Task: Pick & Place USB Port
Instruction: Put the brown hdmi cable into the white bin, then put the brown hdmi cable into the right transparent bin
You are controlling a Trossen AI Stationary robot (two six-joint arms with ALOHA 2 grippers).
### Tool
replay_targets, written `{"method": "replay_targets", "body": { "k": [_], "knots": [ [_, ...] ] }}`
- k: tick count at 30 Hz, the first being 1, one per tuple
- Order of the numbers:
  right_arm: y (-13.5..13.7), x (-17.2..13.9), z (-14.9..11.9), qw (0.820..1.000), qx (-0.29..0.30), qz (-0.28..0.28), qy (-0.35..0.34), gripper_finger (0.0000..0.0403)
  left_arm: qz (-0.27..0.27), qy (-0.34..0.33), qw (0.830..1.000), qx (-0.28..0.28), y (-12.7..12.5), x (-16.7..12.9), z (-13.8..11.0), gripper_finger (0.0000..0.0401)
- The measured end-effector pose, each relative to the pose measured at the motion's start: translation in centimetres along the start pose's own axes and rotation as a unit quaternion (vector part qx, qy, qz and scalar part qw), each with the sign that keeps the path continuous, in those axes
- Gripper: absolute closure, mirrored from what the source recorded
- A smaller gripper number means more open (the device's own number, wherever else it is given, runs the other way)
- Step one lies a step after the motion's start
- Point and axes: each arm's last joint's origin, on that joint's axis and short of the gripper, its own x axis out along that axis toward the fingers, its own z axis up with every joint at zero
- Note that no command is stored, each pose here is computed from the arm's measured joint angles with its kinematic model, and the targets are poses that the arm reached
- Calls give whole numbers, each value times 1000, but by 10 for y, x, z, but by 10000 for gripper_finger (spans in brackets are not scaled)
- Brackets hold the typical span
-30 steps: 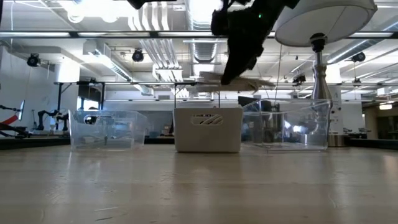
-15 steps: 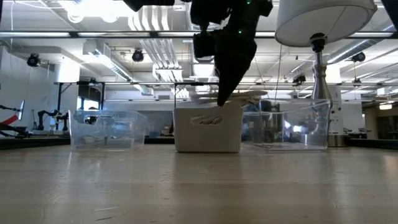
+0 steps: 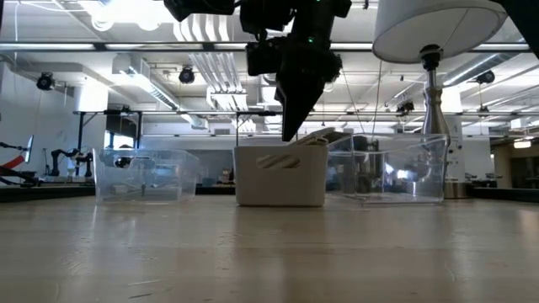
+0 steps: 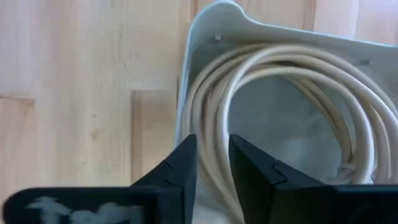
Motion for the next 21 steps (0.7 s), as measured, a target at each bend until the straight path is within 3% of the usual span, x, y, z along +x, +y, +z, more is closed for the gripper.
{"method": "replay_targets", "body": {
  "k": [10,21],
  "knots": [
    [3,-4,-2,1000,1,2,14,256,-2,3,1000,-12,0,0,-1,275],
    [13,-56,-23,997,60,3,39,245,-4,0,1000,-25,-1,0,0,275]
  ]
}}
